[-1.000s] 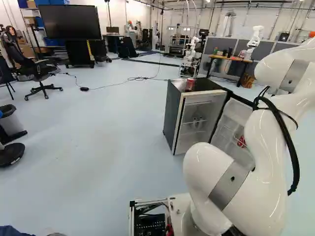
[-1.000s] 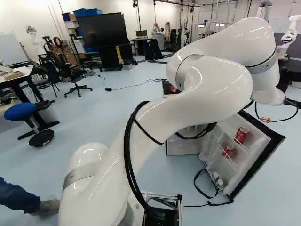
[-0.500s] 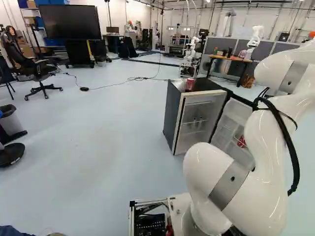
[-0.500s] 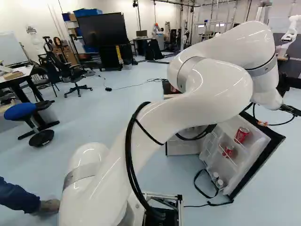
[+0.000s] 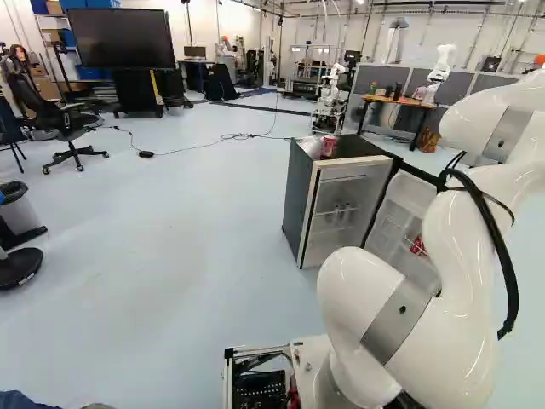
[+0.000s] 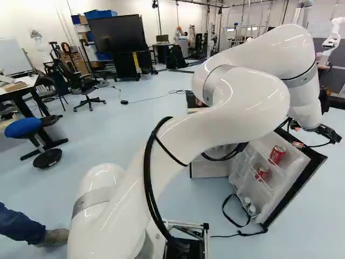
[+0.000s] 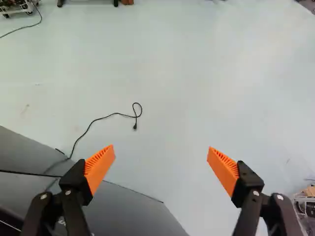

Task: Grab a drink from the fridge

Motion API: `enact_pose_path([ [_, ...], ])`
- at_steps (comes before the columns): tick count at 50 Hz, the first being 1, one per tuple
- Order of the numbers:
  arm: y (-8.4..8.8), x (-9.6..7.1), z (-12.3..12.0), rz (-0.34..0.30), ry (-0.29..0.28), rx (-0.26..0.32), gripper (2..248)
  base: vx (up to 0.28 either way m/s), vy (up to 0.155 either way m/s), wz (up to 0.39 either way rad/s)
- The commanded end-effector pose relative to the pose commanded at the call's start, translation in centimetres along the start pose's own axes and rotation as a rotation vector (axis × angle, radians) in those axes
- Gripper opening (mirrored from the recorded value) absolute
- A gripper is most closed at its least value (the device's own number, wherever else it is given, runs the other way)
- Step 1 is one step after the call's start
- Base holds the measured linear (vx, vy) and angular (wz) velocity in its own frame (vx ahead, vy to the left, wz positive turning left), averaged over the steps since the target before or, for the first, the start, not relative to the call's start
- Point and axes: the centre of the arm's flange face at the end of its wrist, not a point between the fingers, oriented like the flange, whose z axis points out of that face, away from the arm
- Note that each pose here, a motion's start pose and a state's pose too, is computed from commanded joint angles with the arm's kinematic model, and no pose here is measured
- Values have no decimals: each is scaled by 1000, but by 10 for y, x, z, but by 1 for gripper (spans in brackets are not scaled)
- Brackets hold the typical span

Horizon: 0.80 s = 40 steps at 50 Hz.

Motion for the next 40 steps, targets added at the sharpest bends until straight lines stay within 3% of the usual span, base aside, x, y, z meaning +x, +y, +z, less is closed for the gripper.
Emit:
enact_pose_path([
  [15,0,-9,0,0,-102,0,247,0,0,0],
  [40,0,-11,-1,0,-122,0,247,0,0,0],
])
